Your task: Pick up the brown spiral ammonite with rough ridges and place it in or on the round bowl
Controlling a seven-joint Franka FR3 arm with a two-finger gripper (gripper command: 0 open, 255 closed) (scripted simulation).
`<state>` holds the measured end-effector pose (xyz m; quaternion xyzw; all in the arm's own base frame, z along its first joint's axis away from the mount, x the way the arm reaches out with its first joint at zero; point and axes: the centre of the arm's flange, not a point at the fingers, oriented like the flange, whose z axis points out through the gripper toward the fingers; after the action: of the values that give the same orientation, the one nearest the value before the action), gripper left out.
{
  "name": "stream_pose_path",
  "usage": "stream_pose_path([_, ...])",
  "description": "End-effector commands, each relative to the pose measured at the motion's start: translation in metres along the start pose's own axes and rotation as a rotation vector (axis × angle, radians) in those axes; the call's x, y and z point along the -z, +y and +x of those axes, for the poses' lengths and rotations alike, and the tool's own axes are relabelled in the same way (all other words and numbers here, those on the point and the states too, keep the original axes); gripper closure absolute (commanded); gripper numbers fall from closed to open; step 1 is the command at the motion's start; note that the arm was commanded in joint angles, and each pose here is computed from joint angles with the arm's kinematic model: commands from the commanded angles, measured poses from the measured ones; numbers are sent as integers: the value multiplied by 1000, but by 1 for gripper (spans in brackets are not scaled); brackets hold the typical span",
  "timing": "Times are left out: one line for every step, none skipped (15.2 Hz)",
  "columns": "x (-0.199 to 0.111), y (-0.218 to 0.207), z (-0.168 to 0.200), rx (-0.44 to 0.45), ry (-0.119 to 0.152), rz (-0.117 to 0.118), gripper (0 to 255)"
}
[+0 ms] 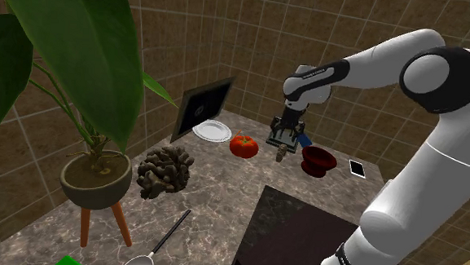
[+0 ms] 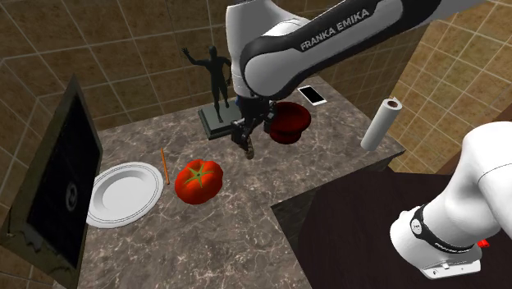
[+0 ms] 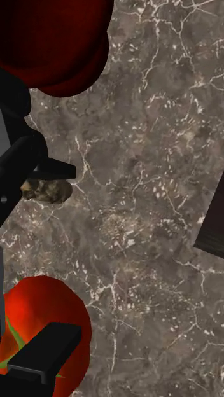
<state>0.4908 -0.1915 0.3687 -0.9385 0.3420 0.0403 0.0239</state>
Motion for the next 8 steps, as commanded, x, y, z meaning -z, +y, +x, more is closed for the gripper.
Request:
stream_pose_path([-13,9,23,-50,4,5,0])
stream_pose_path([-19,13,34,-75,5,8,0])
stream_pose_path([-26,18,44,-99,7,11,0])
stream_pose_path([-33,23,54,-124,8,14,0])
stream_pose_path([-39,28,64,-148,10,16,0])
stream_pose_path([-46,33,74,-172,11,19,0])
stream_pose_path([-52,39,84,-197,13,22,0])
stream_pose_path([-59,44,94,-221,14,25,0])
